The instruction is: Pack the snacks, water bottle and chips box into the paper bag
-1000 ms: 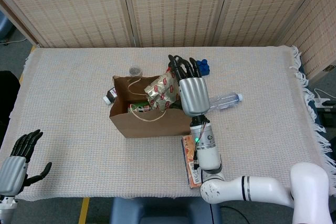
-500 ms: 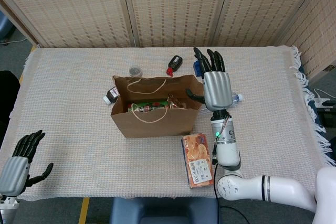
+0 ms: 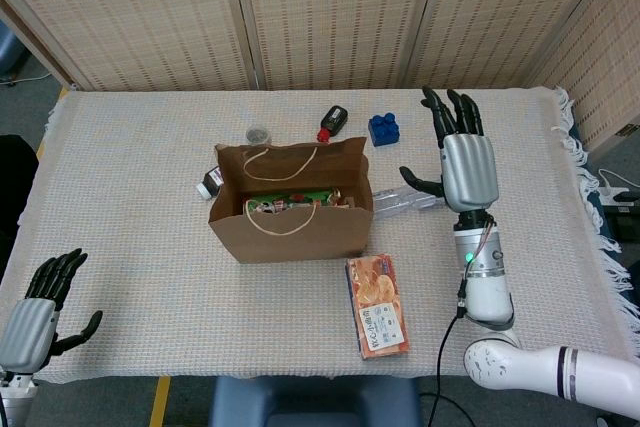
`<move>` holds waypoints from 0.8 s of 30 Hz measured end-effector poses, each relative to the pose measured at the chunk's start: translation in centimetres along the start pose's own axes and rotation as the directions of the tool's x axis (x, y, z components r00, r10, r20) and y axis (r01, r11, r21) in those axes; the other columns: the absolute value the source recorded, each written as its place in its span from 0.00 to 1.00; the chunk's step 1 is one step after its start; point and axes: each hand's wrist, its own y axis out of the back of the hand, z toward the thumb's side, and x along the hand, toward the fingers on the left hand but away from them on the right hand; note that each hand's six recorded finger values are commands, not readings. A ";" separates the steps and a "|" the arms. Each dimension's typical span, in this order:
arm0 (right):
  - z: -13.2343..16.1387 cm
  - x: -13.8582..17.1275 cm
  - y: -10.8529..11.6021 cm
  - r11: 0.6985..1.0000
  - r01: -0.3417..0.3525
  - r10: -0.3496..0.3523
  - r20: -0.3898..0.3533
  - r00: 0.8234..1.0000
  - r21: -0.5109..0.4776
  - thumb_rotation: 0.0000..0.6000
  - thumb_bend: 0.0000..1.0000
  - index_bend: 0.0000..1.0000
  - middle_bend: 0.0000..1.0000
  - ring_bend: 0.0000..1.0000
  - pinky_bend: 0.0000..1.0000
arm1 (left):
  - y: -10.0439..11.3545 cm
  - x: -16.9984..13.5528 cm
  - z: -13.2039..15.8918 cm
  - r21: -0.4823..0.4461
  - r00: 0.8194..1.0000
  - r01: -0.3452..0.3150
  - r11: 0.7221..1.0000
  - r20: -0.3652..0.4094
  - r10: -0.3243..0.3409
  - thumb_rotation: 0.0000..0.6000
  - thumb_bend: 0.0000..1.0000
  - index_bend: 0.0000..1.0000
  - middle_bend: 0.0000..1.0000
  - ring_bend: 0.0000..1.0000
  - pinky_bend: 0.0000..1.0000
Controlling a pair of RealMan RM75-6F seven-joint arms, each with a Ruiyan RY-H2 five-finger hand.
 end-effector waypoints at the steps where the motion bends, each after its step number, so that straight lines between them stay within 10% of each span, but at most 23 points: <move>1: -0.8 0.3 -0.1 1.000 -0.021 0.020 0.009 1.000 0.017 1.00 0.06 0.00 0.18 0.02 0.01 | 0.0 0.0 0.1 -0.001 1.000 -0.001 1.000 0.002 0.001 1.00 0.35 0.00 0.00 0.00 0.02; 11: -8.5 2.1 -5.6 0.941 -0.305 0.289 0.121 0.950 0.147 1.00 0.00 0.00 0.17 0.02 0.01 | -0.9 0.0 0.6 0.025 1.000 0.019 1.000 0.013 -0.020 1.00 0.35 0.00 0.00 0.00 0.02; 24: -12.9 1.3 -13.7 0.847 -0.478 0.427 0.238 0.873 0.233 1.00 0.00 0.00 0.17 0.02 0.00 | -2.0 0.6 -0.6 0.046 0.998 0.052 0.998 -0.024 -0.051 1.00 0.35 0.00 0.00 0.00 0.02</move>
